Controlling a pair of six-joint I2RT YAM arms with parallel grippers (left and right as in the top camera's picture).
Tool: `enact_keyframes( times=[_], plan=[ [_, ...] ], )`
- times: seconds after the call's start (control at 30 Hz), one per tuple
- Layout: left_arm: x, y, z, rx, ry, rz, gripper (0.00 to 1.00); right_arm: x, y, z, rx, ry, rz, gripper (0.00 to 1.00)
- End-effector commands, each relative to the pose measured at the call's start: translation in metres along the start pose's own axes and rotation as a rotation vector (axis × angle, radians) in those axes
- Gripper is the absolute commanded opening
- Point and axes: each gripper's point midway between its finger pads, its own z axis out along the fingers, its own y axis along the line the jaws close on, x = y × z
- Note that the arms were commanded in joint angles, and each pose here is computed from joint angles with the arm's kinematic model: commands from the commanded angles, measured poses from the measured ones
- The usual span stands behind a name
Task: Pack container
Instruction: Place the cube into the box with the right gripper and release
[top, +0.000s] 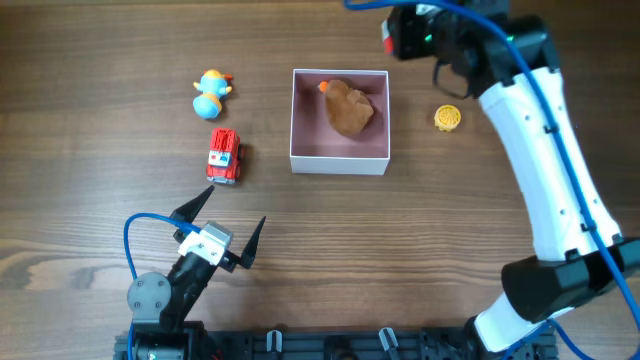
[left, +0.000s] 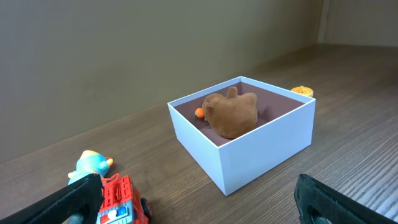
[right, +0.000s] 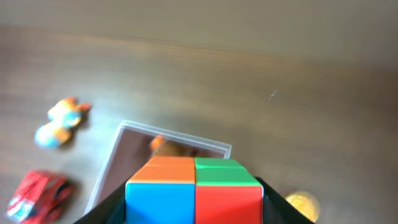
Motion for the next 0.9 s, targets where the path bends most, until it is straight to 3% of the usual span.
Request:
enact_keyframes(
  times=[0.0,0.27,0.5,0.87],
  plan=[
    [0.001,0.000,0.000,-0.001,-0.003,0.017,1.00,0.030,0.029,0.026,-0.026,0.106,0.108,0.43],
    [0.001,0.000,0.000,-0.001,-0.003,0.017,1.00,0.079,0.090,0.084,-0.076,0.236,0.068,0.47],
    [0.001,0.000,0.000,0.000,-0.003,0.017,1.00,0.111,0.093,0.147,-0.046,0.318,0.117,0.50],
    [0.001,0.000,0.000,-0.001,-0.003,0.017,1.00,0.100,0.098,0.160,-0.063,0.262,0.115,0.62]
  ],
)
